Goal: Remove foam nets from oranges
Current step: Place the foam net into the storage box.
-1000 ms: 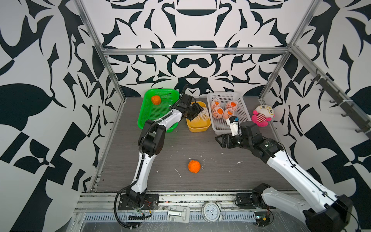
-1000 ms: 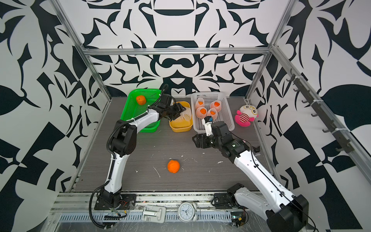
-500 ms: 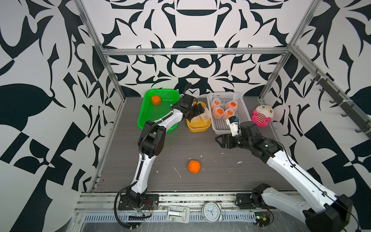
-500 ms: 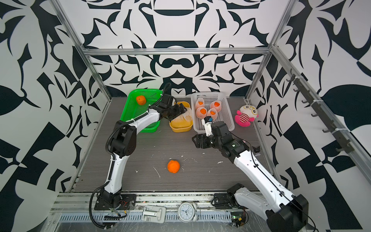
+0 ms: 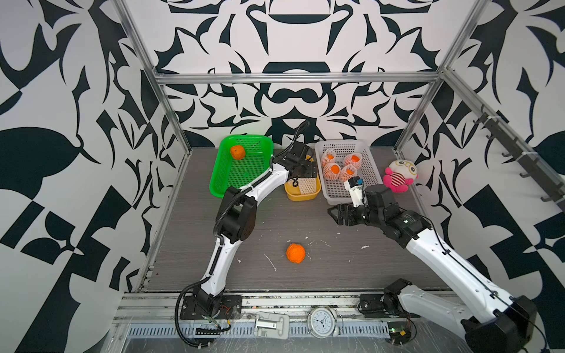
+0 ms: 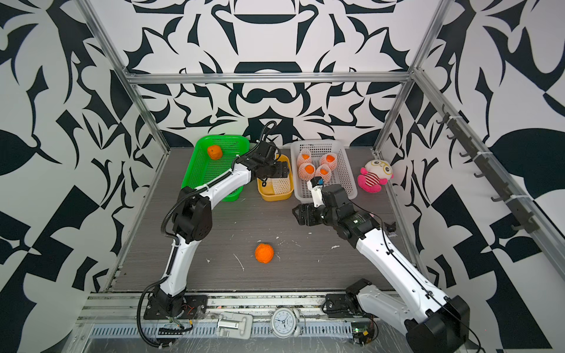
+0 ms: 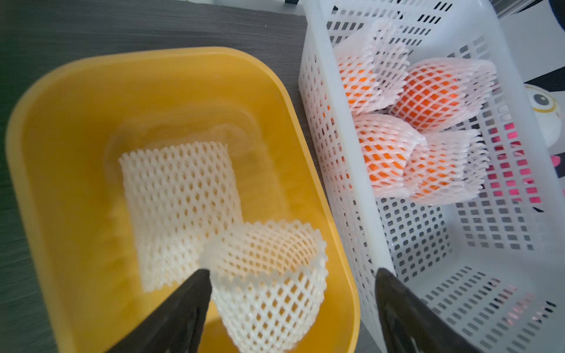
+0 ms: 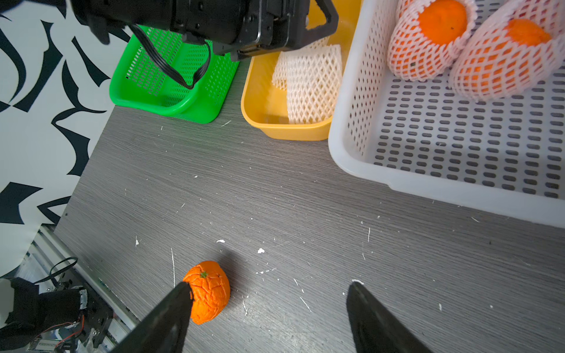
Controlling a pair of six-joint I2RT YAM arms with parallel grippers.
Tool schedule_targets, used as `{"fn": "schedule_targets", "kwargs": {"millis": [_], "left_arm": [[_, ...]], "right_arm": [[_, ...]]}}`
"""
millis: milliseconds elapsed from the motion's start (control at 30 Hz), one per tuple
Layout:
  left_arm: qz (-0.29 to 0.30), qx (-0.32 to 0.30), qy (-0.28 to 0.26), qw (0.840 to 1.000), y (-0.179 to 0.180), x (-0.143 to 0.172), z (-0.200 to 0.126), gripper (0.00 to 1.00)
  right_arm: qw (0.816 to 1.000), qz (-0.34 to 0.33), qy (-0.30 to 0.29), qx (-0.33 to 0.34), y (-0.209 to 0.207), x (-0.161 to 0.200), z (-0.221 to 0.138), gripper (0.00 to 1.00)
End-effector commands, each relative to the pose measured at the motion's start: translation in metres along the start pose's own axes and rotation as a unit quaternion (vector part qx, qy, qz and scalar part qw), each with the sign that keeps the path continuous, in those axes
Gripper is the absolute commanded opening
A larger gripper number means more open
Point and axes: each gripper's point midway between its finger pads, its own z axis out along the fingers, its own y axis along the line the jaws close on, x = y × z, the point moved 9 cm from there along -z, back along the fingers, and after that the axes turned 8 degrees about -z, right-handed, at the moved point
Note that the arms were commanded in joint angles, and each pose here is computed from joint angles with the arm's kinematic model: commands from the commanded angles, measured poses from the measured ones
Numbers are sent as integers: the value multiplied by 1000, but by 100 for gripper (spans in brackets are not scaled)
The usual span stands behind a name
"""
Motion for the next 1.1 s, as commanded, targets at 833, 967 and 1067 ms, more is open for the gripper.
{"fn": "schedule_targets", "kwargs": {"millis": [833, 967, 1067], "left_arm": [[3, 51, 278, 959, -5, 139, -184, 99], [4, 45, 343, 938, -4, 169, -195, 99], [15, 23, 376, 926, -4, 187, -197, 99]], "right_arm": [[998, -39, -49, 23, -14, 50, 12, 99], [997, -36, -61, 32, -18, 65, 17, 99], [997, -20, -52, 52, -23, 70, 22, 99]]}}
